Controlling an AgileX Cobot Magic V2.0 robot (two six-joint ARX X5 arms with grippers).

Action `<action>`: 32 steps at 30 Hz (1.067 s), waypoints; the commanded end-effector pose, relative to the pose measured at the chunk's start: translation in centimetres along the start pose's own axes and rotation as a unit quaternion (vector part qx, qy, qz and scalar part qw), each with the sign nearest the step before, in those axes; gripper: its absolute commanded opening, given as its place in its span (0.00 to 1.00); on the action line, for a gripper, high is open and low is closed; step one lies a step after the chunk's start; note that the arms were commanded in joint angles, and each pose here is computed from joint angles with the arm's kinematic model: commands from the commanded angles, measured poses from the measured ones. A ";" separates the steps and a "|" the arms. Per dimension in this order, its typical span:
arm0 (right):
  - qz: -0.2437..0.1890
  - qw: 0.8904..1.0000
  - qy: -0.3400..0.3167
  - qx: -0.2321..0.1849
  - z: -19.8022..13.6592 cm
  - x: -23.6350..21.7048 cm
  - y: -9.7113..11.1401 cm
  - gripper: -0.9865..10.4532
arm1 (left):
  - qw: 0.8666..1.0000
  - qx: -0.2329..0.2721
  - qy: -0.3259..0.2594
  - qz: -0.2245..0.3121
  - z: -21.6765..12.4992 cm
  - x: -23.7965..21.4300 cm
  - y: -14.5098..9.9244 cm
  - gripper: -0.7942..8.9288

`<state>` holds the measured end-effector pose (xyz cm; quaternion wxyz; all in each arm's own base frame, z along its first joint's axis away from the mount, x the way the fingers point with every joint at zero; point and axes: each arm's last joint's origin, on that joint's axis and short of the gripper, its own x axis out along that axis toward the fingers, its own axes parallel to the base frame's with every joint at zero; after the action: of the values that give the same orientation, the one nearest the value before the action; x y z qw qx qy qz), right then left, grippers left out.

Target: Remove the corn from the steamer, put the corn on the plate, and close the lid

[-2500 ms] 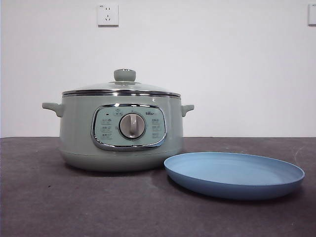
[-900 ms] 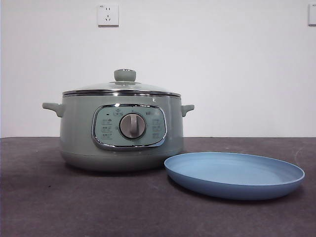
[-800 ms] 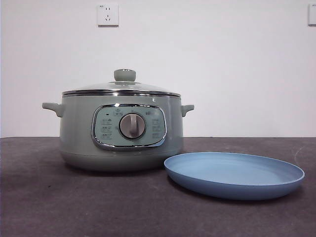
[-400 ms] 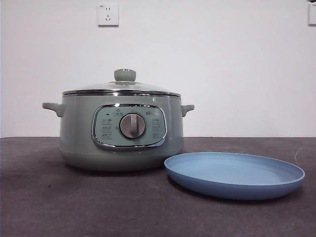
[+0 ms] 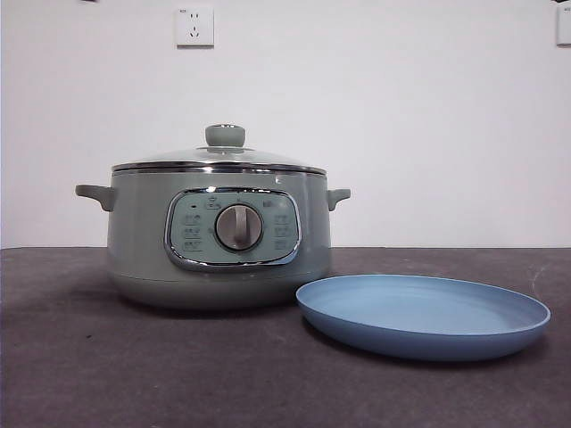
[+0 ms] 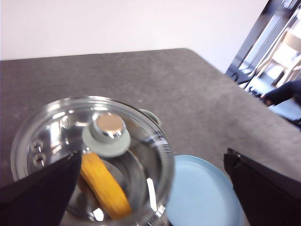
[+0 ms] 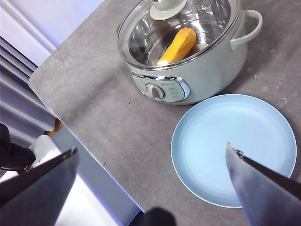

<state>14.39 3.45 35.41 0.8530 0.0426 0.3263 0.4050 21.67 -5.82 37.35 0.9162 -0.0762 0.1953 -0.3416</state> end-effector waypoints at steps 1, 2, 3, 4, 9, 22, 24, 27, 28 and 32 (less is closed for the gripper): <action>-0.001 1.000 0.000 -0.001 0.1 0.1 -0.1 0.66 | 0.999 0.035 0.011 0.010 0.6 2.7 0.4 0.69; -0.001 1.000 -0.001 -0.001 0.1 0.1 -0.1 0.66 | 0.999 0.043 0.013 0.015 0.8 3.6 0.5 0.69; -0.001 1.000 -0.001 -0.001 0.1 0.1 -0.1 0.66 | 0.998 0.050 0.017 0.021 1.0 4.6 0.7 0.69; -0.001 1.000 -0.001 -0.001 0.1 0.1 -0.1 0.66 | 0.998 0.060 0.019 0.025 1.2 5.5 0.8 0.69; -0.001 1.000 0.000 0.000 0.1 0.1 -0.1 0.66 | 0.995 0.089 0.015 0.044 0.9 9.4 1.3 0.69; -0.001 1.000 0.000 0.009 0.1 0.1 -0.1 0.66 | 0.993 0.093 0.058 0.053 -2.1 15.4 2.6 0.69; -0.001 1.000 0.000 0.009 0.1 0.1 -0.1 0.66 | 0.992 0.091 0.068 0.051 -2.6 16.1 2.7 0.69; -0.001 1.000 0.000 0.012 0.1 0.1 -0.1 0.66 | 0.991 0.090 0.080 0.059 -3.3 16.8 2.8 0.69; -0.001 1.000 0.000 0.013 0.1 0.1 -0.1 0.66 | 0.991 0.089 0.084 0.062 -3.5 17.1 2.9 0.69; -0.001 1.000 0.000 0.013 0.1 0.1 -0.1 0.66 | 0.990 0.089 0.089 0.071 -3.8 17.4 3.0 0.69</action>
<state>14.47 3.46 35.37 0.8523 0.0516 0.3315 0.4012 33.85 -14.83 27.70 0.9190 0.0445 0.2571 -0.2955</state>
